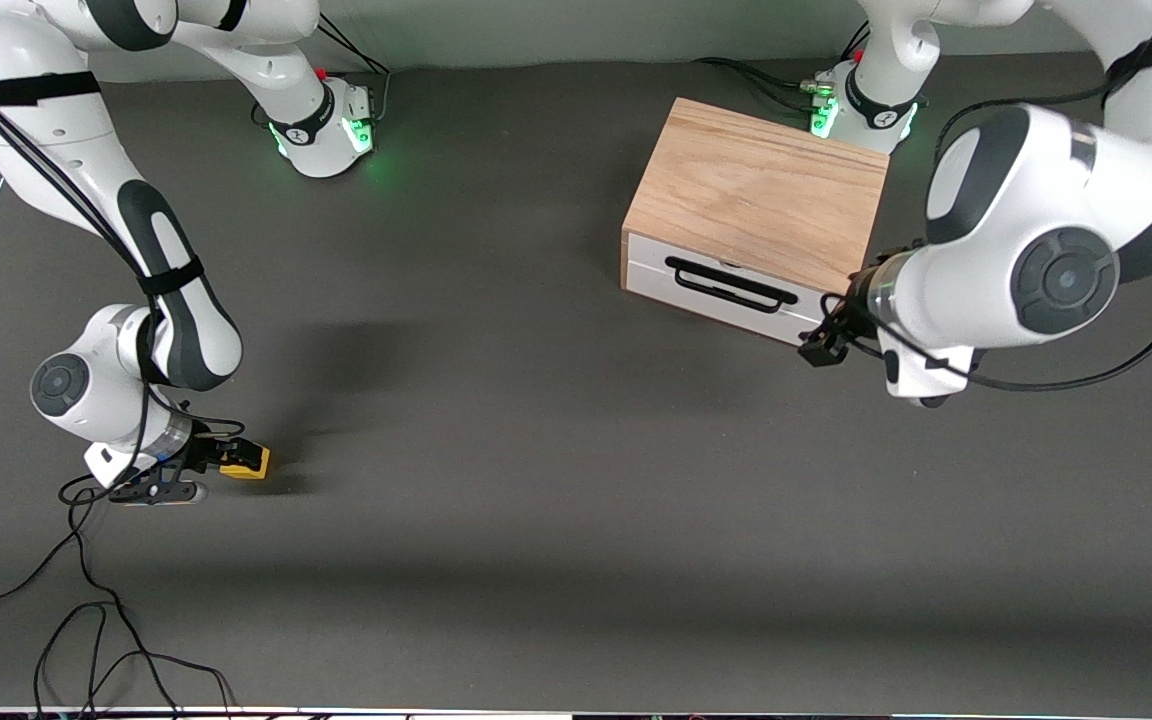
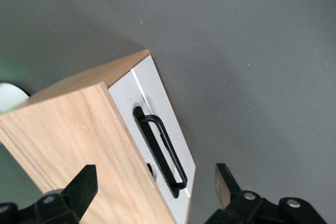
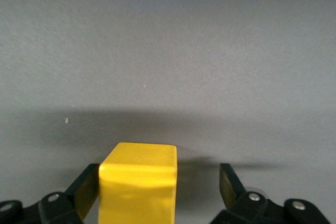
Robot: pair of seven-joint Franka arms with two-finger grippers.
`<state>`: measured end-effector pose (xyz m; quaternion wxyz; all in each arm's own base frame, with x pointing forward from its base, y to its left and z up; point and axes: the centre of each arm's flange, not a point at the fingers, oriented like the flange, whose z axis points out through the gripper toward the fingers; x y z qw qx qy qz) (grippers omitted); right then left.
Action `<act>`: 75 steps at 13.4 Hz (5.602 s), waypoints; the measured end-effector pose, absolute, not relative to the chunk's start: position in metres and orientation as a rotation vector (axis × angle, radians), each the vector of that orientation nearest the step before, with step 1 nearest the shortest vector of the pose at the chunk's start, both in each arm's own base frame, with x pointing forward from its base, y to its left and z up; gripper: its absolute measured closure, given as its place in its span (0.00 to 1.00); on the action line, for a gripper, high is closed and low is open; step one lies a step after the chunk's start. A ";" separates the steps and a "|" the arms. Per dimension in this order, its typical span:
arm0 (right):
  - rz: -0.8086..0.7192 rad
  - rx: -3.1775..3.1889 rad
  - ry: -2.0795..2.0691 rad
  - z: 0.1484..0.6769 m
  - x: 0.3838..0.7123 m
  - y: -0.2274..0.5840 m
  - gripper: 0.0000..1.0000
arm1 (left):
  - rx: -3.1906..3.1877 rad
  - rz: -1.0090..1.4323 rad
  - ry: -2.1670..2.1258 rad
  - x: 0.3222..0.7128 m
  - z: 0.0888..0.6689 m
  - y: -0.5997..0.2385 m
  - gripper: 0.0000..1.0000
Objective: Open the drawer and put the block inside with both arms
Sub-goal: 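Grasp the yellow cube with the right gripper while the left gripper reaches the handle, then lift the cube with the right gripper while the left gripper hooks the handle, then pull the drawer handle outward with the left gripper, opening the drawer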
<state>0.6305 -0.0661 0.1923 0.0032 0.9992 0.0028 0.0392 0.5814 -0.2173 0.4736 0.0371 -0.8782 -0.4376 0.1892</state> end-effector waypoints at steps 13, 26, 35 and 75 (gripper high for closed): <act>0.117 3.135 0.008 0.194 0.633 -0.066 0.45 | -2.273 0.530 -1.565 0.534 0.323 -0.291 0.01; -0.114 3.181 0.075 0.545 0.610 -0.059 0.45 | -2.257 0.531 -1.533 0.525 0.261 -0.311 0.01; -0.138 3.167 -0.013 0.582 0.587 -0.034 0.45 | -2.414 0.400 -1.653 0.551 0.271 -0.321 0.00; -0.131 3.165 -0.085 0.570 0.550 0.015 0.45 | -2.576 0.274 -1.570 0.606 0.310 -0.315 0.00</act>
